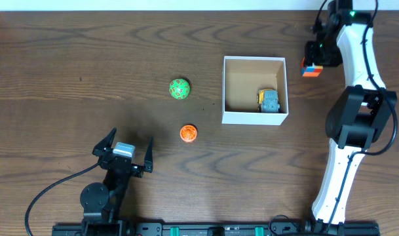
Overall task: Pack container
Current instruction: 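Close the right gripper on the Rubik's cube and lift, then carry the cube into the box and release it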
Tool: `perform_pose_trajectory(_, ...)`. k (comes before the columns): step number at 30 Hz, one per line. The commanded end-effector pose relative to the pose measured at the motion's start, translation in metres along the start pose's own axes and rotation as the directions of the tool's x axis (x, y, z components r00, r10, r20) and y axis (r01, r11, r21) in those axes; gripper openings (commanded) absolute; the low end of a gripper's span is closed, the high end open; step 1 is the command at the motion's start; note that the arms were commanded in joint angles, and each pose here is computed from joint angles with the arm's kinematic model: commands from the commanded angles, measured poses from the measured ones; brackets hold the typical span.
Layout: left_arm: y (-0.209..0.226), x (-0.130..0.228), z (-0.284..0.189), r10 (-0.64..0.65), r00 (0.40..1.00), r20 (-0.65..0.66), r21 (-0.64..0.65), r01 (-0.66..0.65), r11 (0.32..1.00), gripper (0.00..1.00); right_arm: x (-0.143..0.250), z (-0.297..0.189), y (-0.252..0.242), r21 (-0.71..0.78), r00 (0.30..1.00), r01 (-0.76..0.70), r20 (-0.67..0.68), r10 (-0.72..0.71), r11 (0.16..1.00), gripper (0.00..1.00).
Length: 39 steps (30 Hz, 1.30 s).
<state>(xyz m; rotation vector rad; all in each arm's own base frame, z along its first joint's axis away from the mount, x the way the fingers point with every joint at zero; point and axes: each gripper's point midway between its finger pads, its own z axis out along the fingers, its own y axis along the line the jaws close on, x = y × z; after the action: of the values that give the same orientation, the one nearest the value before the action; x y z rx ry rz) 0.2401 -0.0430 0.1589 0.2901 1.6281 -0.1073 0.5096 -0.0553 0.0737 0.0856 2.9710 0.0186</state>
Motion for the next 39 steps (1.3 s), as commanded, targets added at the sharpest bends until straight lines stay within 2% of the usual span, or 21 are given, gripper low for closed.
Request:
perform_pose_trajectory(1,-0.002,0.015,0.001,0.006,0.999,-0.043,0.012,-0.005,1.0,0.98,-0.021,-0.085,0.022,-0.008,0.986,0.017,0.166,-0.015,1.0,0.35)
perform_pose_trajectory(6,-0.003,0.015,0.001,0.006,0.999,-0.044,0.012,-0.005,1.0,0.98,-0.009,-0.139,0.061,-0.018,0.972,0.096,0.217,-0.09,0.995,0.36)
perform_pose_trajectory(12,-0.002,0.015,0.001,0.006,0.999,-0.043,0.012,-0.005,1.0,0.98,0.017,-0.162,0.12,-0.011,0.919,0.346,0.207,-0.336,0.938,0.36)
perform_pose_trajectory(17,-0.002,0.015,0.001,0.006,0.999,-0.043,0.012,-0.005,1.0,0.98,0.034,-0.156,0.161,-0.005,0.809,0.57,0.176,-0.561,0.821,0.37)
perform_pose_trajectory(23,-0.003,0.015,0.001,0.006,0.999,-0.044,0.012,-0.005,1.0,0.98,0.048,-0.145,0.185,0.005,0.622,0.777,0.144,-0.769,0.629,0.4)
perform_pose_trajectory(28,-0.002,0.015,0.001,0.006,0.999,-0.043,0.012,-0.005,1.0,0.98,0.052,-0.139,0.189,0.003,0.516,0.853,0.14,-0.845,0.522,0.41)
perform_pose_trajectory(33,-0.002,0.015,0.001,0.006,0.999,-0.043,0.012,-0.005,1.0,0.98,0.067,-0.126,0.203,-0.093,0.351,0.936,0.197,-0.915,0.339,0.44)
perform_pose_trajectory(39,-0.002,0.015,0.001,0.006,0.999,-0.043,0.012,-0.005,1.0,0.98,0.066,-0.103,0.202,-0.102,0.327,0.944,0.194,-0.925,0.313,0.43)
